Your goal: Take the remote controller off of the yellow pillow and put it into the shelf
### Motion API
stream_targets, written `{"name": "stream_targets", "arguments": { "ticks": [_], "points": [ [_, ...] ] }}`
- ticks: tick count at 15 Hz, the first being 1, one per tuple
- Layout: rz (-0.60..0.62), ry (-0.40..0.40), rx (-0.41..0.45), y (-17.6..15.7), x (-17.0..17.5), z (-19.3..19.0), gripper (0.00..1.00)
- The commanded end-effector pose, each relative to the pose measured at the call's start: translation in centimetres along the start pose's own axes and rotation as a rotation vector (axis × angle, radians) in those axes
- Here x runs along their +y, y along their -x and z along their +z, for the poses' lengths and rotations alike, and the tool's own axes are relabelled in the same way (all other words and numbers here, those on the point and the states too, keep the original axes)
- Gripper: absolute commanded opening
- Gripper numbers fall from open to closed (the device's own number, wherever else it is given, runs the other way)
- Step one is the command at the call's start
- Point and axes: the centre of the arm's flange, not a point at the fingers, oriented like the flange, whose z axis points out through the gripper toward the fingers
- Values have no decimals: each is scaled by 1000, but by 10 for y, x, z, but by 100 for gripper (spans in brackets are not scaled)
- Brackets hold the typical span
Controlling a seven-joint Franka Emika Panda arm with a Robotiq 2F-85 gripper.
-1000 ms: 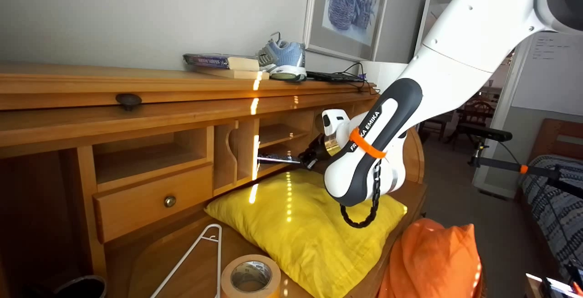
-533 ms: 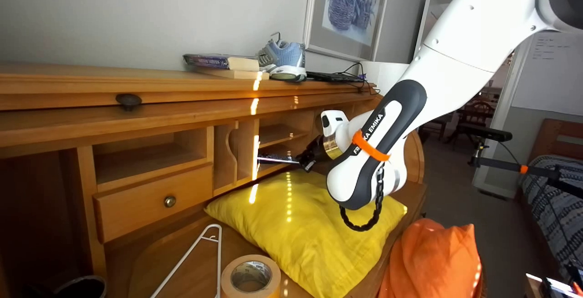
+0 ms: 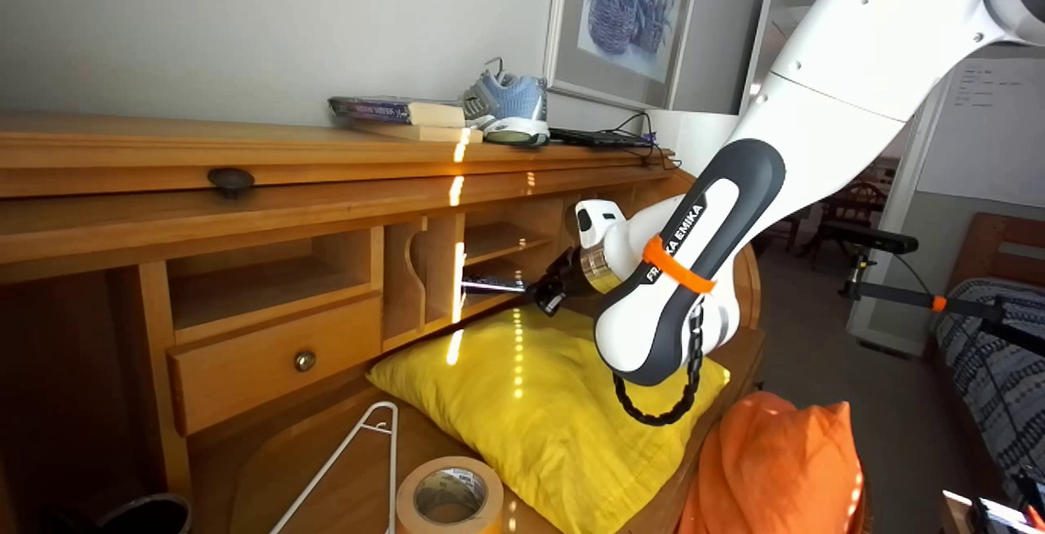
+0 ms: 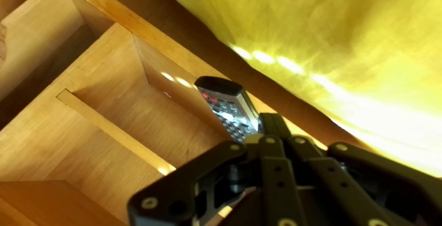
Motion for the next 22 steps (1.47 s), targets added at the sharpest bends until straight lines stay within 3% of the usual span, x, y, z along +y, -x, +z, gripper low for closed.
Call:
{"name": "stream_targets", "arguments": {
  "ticks": [1, 22],
  "points": [
    [6, -38, -11, 2, 2, 5, 0],
    [35, 33, -9, 3, 43, 46, 0]
  ]
}}
